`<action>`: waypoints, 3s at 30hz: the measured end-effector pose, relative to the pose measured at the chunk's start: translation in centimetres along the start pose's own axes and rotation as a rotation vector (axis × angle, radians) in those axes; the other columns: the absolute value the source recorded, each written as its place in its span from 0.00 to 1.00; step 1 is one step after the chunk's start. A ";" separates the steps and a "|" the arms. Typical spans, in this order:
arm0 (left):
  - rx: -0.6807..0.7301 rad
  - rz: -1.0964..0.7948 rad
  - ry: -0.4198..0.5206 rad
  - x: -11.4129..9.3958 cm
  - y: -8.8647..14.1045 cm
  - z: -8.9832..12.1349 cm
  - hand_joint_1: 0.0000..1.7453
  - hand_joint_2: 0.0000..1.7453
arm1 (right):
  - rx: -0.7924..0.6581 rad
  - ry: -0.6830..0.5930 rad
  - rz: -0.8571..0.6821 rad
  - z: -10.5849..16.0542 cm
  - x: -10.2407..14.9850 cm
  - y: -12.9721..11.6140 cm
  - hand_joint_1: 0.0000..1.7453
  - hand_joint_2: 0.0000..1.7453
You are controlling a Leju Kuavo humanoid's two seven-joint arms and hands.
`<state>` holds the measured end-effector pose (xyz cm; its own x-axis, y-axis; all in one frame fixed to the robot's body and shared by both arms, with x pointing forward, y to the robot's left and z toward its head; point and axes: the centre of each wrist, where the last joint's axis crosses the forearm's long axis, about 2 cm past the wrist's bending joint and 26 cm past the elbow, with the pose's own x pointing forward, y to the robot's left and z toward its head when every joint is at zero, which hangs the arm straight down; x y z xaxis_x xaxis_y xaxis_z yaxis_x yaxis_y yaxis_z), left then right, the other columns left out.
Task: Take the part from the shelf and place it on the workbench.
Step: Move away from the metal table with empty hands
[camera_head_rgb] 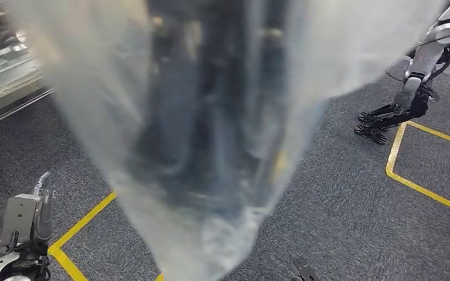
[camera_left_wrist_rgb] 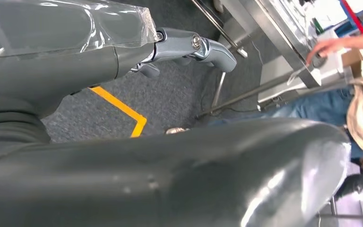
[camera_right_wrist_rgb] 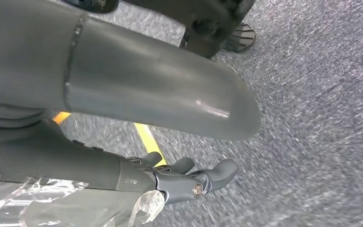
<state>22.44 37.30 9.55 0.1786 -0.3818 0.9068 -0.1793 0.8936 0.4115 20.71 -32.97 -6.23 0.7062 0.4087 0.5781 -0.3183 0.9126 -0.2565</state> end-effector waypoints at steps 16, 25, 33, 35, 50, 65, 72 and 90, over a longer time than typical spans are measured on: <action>-0.002 -0.022 -0.025 0.8 0.3 -2.1 0.00 0.00 | 0.030 -0.066 -0.068 -0.5 2.3 1.2 0.00 0.00; -0.008 -0.031 -0.017 0.5 0.2 -2.0 0.00 0.00 | 0.025 -0.064 -0.054 -0.3 1.6 1.1 0.00 0.00; -0.036 0.000 0.060 -2.4 -1.1 -0.3 0.00 0.00 | 0.012 -0.078 -0.008 -0.5 2.5 0.7 0.00 0.00; -0.042 0.001 0.067 -2.3 -1.4 -0.6 0.00 0.00 | 0.013 -0.092 0.010 -0.7 3.3 0.5 0.00 0.00; -0.059 -0.043 0.067 -2.3 -2.2 -0.8 0.00 0.00 | 0.032 -0.103 0.030 -0.6 3.5 1.5 0.00 0.00; -0.056 -0.021 0.093 -3.3 -5.0 0.7 0.00 0.00 | -0.021 0.037 0.054 0.8 -2.4 -0.6 0.00 0.00; -0.012 -0.016 0.163 -5.1 -4.8 2.5 0.00 0.00 | -0.034 0.081 0.063 1.4 -4.1 -1.3 0.00 0.00; -0.004 -0.014 0.182 -6.4 -6.0 4.1 0.00 0.00 | -0.026 0.101 0.049 2.1 -6.0 -1.2 0.00 0.00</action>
<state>18.36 33.44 1.71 0.3532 -0.3458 0.8693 -0.1718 0.8894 0.4236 15.56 -36.55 -7.80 0.7507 0.4499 0.4838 -0.3384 0.8908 -0.3033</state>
